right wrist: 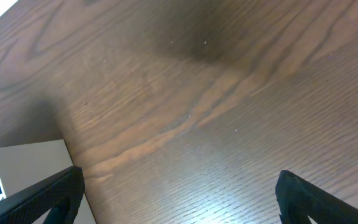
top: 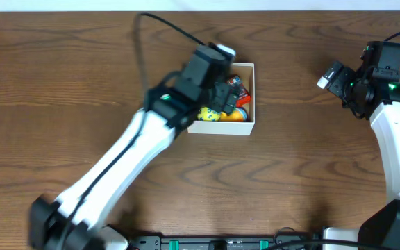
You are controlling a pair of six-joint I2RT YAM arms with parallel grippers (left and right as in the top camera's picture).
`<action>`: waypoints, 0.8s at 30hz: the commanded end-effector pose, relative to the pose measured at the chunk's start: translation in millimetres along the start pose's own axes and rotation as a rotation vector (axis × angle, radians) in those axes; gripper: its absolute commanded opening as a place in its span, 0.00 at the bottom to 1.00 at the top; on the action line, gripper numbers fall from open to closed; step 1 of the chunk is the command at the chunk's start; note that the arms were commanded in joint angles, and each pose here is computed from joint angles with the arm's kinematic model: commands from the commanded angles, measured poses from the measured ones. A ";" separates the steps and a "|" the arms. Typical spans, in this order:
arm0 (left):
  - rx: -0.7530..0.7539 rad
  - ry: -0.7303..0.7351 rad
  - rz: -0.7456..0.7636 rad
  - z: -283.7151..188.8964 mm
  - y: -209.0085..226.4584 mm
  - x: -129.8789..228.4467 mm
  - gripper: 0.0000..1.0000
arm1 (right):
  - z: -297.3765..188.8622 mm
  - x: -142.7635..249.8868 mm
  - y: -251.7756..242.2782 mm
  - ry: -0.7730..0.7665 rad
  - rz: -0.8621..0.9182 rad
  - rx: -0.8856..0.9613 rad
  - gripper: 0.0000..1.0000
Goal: Pack container
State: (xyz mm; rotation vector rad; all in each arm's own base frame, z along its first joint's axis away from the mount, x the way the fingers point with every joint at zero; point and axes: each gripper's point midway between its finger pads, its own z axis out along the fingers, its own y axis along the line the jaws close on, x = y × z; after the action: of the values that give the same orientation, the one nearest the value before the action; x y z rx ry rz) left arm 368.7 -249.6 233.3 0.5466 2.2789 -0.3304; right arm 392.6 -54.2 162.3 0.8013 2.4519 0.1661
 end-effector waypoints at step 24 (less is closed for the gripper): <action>-0.454 -0.249 -0.127 -238.4 115.4 32.9 0.98 | 3.0 1.6 -3.5 0.008 0.019 0.007 0.99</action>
State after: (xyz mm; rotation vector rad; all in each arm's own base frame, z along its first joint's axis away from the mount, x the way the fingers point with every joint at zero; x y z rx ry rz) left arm 253.6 -57.5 378.4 0.1662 2.0242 0.0045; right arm 392.3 -54.1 161.9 0.8016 2.4529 0.1659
